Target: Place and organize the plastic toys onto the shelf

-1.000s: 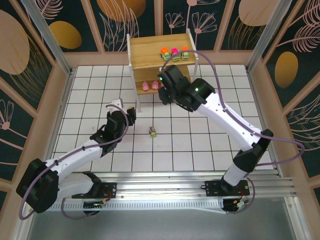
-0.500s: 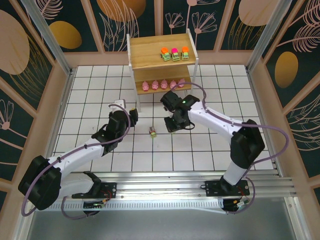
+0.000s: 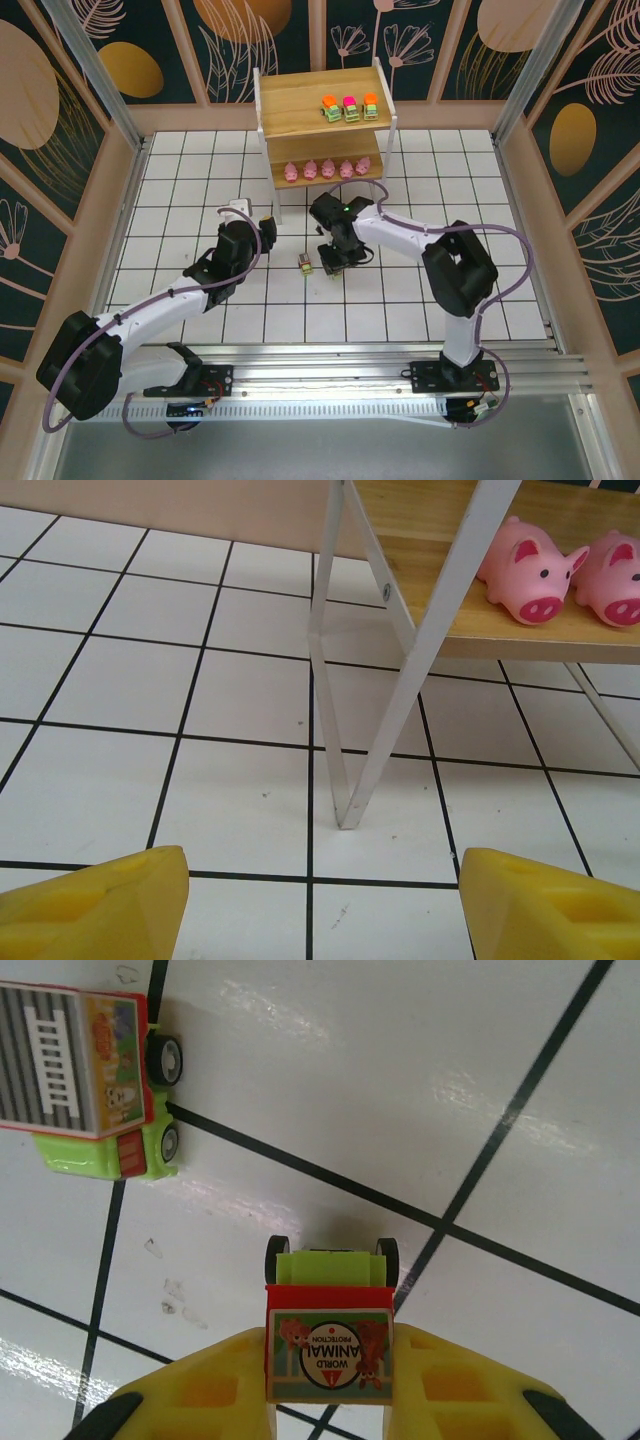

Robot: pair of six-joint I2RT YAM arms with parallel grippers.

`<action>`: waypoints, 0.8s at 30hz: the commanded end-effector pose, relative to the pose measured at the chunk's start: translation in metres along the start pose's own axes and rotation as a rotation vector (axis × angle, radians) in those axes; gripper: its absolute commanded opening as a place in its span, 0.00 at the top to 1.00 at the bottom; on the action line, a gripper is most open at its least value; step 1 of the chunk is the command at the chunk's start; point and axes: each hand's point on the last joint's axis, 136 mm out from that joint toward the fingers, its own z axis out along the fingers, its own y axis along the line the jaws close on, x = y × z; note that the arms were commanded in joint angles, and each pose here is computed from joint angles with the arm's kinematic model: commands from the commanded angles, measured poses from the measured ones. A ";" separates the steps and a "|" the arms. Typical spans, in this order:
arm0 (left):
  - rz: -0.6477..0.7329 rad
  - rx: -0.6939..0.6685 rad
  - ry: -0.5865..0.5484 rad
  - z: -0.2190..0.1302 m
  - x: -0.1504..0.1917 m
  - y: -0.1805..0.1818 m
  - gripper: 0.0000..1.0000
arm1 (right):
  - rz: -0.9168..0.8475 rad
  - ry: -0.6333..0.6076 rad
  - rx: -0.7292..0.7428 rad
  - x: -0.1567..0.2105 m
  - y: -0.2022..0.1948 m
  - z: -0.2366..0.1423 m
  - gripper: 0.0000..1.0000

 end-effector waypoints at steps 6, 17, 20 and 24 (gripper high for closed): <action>-0.005 0.005 -0.019 0.000 -0.011 -0.003 0.28 | -0.007 -0.049 0.032 -0.022 -0.002 0.010 0.76; -0.009 0.011 -0.017 0.000 -0.011 -0.004 0.28 | 0.011 -0.122 0.073 -0.042 -0.001 0.007 0.61; -0.009 0.010 -0.016 0.000 -0.010 -0.004 0.28 | 0.013 -0.132 0.072 -0.047 0.000 0.008 0.60; -0.010 0.009 -0.017 0.000 -0.011 -0.004 0.28 | 0.017 -0.154 0.088 -0.052 0.000 0.001 0.60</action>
